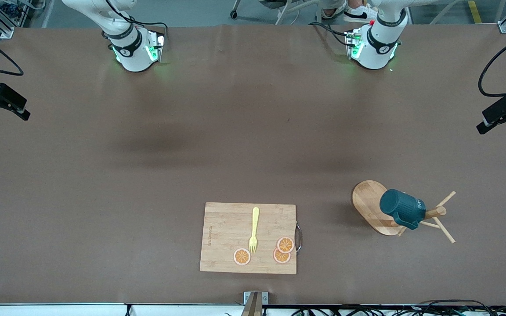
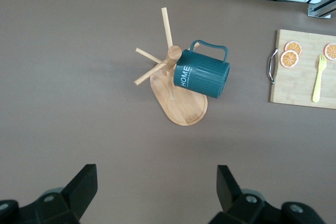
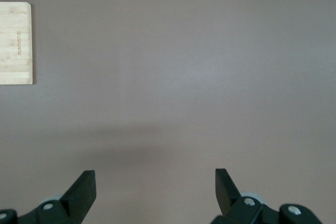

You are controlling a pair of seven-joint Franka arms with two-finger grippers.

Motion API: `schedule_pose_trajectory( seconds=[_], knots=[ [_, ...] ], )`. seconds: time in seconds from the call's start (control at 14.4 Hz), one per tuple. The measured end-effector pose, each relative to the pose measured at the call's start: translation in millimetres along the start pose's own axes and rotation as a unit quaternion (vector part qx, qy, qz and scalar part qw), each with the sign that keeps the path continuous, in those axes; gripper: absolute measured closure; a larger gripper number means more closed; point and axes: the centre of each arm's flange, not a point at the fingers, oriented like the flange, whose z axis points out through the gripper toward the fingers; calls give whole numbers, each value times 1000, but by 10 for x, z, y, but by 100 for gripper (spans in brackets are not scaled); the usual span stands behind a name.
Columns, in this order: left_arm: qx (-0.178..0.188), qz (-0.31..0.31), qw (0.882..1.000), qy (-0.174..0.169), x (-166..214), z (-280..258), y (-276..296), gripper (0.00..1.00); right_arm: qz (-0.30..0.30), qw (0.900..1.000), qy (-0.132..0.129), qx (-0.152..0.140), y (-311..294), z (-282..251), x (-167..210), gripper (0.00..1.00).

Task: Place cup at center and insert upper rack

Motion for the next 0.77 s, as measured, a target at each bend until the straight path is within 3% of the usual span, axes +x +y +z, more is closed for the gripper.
schedule_pose_trajectory(
  seconds=[0.77],
  knots=[
    [1, 7, 1000, -4, -31, -17, 83, 0, -1, 1000, -18, 1, -12, -26, -44, 0]
  ],
)
